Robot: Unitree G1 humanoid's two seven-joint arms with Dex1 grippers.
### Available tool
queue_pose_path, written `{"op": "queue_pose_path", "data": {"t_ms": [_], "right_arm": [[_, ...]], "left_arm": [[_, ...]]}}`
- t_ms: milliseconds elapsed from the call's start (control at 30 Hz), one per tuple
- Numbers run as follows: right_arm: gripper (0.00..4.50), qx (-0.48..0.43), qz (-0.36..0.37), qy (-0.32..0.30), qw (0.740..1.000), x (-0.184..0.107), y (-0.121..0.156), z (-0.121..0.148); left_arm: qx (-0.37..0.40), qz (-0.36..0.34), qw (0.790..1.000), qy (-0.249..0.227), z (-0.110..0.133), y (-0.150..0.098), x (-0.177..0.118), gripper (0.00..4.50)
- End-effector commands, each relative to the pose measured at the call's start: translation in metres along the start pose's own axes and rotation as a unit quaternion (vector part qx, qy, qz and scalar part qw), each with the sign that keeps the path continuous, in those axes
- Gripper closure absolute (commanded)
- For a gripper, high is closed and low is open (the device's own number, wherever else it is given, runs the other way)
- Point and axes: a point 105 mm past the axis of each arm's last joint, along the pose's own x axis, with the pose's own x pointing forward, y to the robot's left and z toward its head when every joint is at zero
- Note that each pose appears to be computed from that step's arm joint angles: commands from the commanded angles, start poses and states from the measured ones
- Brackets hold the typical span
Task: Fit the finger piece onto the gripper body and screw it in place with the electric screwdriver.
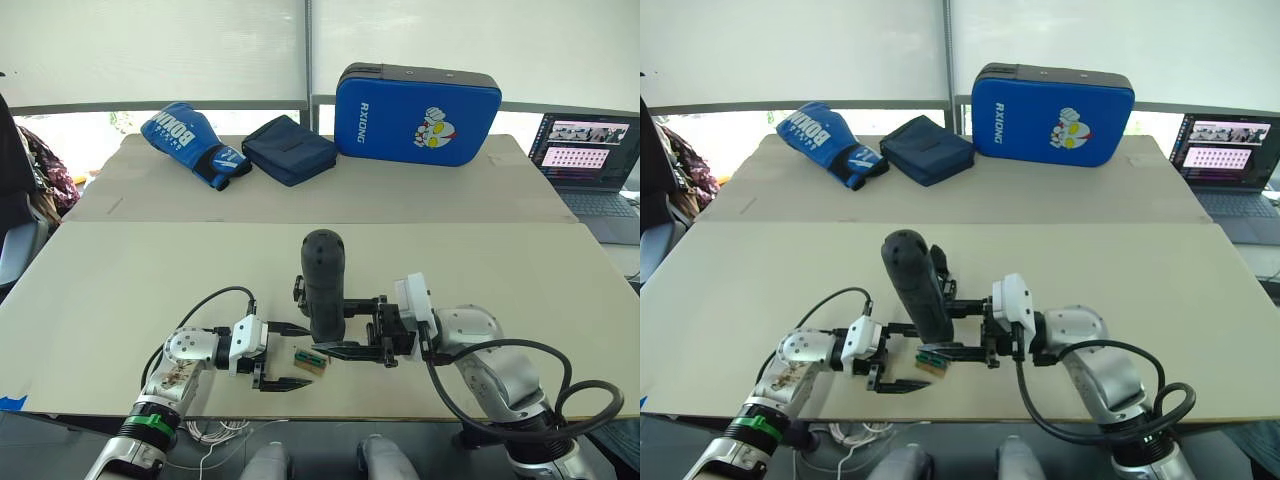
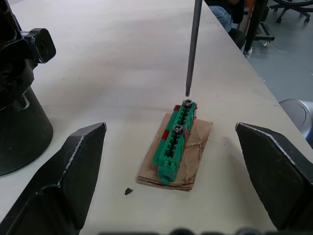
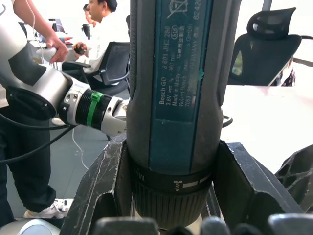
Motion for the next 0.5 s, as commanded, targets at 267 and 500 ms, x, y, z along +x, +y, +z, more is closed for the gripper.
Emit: {"op": "queue_pose_path", "data": {"t_ms": [267,500], "right_arm": [[2.58,-0.023,0.015,-0.045,0.999,0.011,0.001,0.023],[2.58,-0.022,0.015,-0.035,0.999,0.013,0.003,0.016]], "left_arm": [[-0.031,0.006,0.999,0.022,-0.014,-0.004,-0.008,0.0],[-0.032,0.006,0.999,0.022,-0.015,-0.005,-0.009,0.0]]}}
